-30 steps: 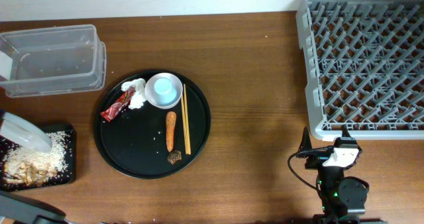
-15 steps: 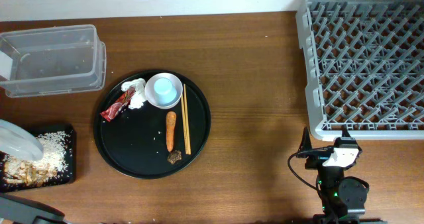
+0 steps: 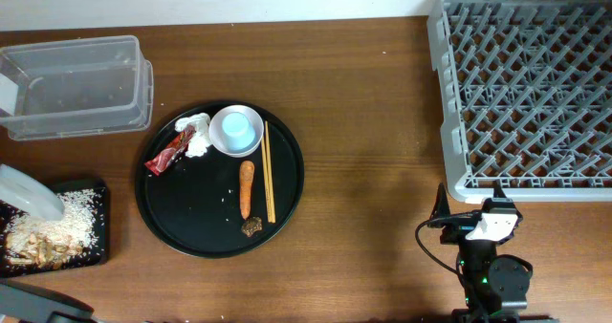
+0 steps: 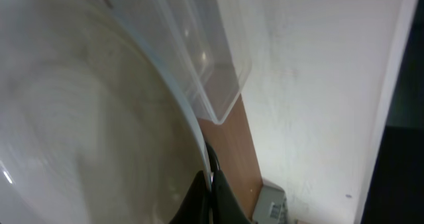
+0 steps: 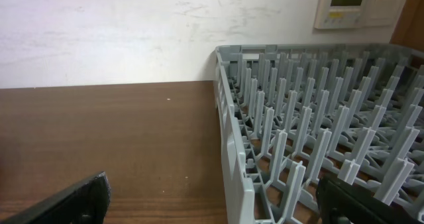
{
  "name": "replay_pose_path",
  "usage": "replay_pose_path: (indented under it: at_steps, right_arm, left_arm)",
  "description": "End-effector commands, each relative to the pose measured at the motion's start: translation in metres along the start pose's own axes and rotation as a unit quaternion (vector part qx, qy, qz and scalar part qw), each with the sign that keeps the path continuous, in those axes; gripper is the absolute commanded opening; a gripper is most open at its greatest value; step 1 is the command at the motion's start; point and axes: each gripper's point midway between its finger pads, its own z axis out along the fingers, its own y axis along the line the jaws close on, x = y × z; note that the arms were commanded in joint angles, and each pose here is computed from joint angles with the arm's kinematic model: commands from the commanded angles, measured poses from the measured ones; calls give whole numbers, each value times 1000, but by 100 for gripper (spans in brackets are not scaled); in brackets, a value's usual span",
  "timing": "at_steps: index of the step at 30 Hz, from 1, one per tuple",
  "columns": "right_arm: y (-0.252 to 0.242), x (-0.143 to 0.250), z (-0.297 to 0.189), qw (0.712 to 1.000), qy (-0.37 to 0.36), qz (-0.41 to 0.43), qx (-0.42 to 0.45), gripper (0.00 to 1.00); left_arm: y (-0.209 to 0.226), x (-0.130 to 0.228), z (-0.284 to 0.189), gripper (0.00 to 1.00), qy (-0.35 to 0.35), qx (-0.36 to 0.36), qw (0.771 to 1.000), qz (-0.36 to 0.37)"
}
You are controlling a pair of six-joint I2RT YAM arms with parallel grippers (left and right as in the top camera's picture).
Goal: Sort waste into correct bins and load items into the dishwasher rack
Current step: 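Tilt the plate to dump rice and shells into the black bin, then carry the empty plate back and lower it onto the tray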
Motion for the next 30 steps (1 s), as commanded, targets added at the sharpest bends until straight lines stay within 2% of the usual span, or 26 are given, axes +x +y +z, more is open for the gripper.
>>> replay_pose_path:
  at_steps: [1,3,6,9,11,13,15,18,23,27,30]
  right_arm:
    - [-4,2,0,1000,2,0,9,98]
    - [-4,2,0,1000,2,0,9,98]
    - [-4,2,0,1000,2,0,9,98]
    - [-4,2,0,1000,2,0,9,98]
    - [-4,2,0,1000,2,0,9,98]
    - [-4,2,0,1000,2,0,10,98]
    - [-4,2,0,1000,2,0,9,98]
    - [-4,2,0,1000,2,0,10,99]
    - [-4,2,0,1000,2,0,9,98]
    - [-4,2,0,1000,2,0,9,98]
    - [-4,2,0,1000,2,0,10,98]
  left_arm:
    - [6,-4,-1,0,-5,-14,1000,18]
    - [9,3,-1,0,6,-20,1000,-7]
    - [-22,20,-1,0,44,62,997,-29]
    - [-27,29,1,0,58,63,996,-39]
    - [-22,33,2,0,60,42,997,-32]
    - [1,32,2,0,46,-38,998,-34]
    - [-3,44,-3,0,58,-45,996,-48]
    - [-20,49,-3,1,46,-58,997,1]
    - [-55,80,-1,0,44,-97,990,88]
    - [-72,121,11,0,75,-150,974,152]
    - [-86,169,35,0,133,-171,952,215]
